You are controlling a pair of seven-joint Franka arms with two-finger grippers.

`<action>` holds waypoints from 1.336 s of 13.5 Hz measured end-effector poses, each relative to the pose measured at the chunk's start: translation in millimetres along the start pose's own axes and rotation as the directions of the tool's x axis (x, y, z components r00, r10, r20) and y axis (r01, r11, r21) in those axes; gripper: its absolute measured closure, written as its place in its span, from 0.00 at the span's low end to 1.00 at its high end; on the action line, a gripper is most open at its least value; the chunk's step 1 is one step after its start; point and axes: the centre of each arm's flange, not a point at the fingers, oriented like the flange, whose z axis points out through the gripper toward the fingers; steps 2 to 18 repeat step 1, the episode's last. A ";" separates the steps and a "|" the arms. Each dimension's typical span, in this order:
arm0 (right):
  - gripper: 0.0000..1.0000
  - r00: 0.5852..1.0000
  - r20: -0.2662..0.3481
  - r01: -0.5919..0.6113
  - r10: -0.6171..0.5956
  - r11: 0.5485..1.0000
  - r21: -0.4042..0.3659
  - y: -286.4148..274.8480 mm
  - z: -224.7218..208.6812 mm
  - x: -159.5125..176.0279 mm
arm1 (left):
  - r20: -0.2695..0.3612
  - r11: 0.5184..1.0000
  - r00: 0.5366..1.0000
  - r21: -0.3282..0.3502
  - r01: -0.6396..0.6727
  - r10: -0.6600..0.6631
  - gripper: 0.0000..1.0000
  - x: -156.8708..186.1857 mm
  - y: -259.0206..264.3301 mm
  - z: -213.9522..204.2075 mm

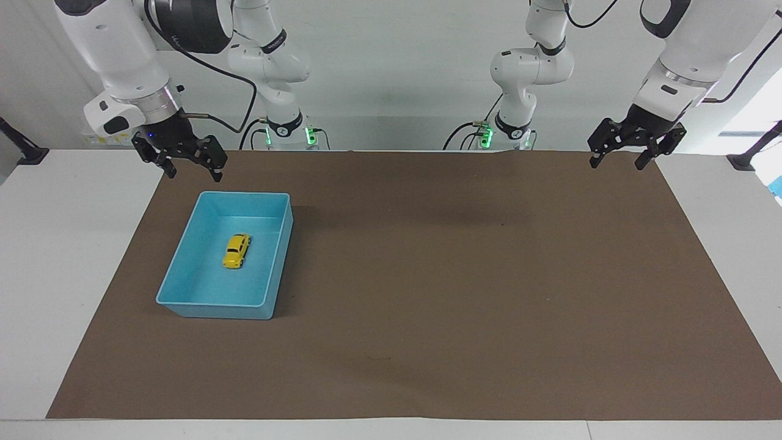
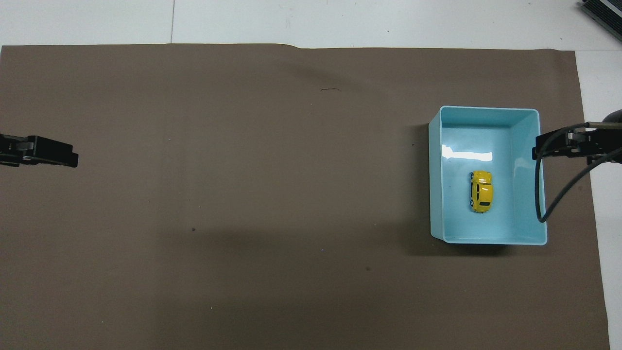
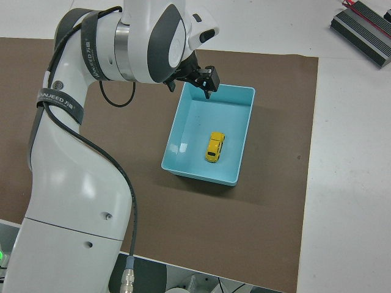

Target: Wind up and store yellow beetle car

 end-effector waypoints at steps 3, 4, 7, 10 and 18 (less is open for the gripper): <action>0.00 1.000 0.000 0.000 0.000 1.000 0.000 -0.2 0.2 0.0 | 0.000 1.000 1.000 0.000 0.000 0.000 0.00 0.0 -0.2 0.0; 0.00 1.000 0.000 0.000 0.000 1.000 0.000 -0.2 0.2 0.0 | 0.000 1.000 1.000 0.000 0.000 0.000 0.00 0.0 -0.2 0.0; 0.00 1.000 0.000 0.000 0.000 1.000 0.000 -0.2 0.2 0.0 | 0.000 1.000 1.000 0.000 0.000 0.000 0.00 0.0 -0.2 0.0; 0.00 1.000 0.000 0.000 0.000 1.000 0.000 -0.2 0.2 0.0 | 0.000 1.000 1.000 0.000 0.000 0.000 0.00 0.0 -0.2 0.0; 0.00 1.000 0.000 0.000 0.000 1.000 0.000 -0.2 0.2 0.0 | 0.000 1.000 1.000 0.000 0.000 0.000 0.00 0.0 -0.2 0.0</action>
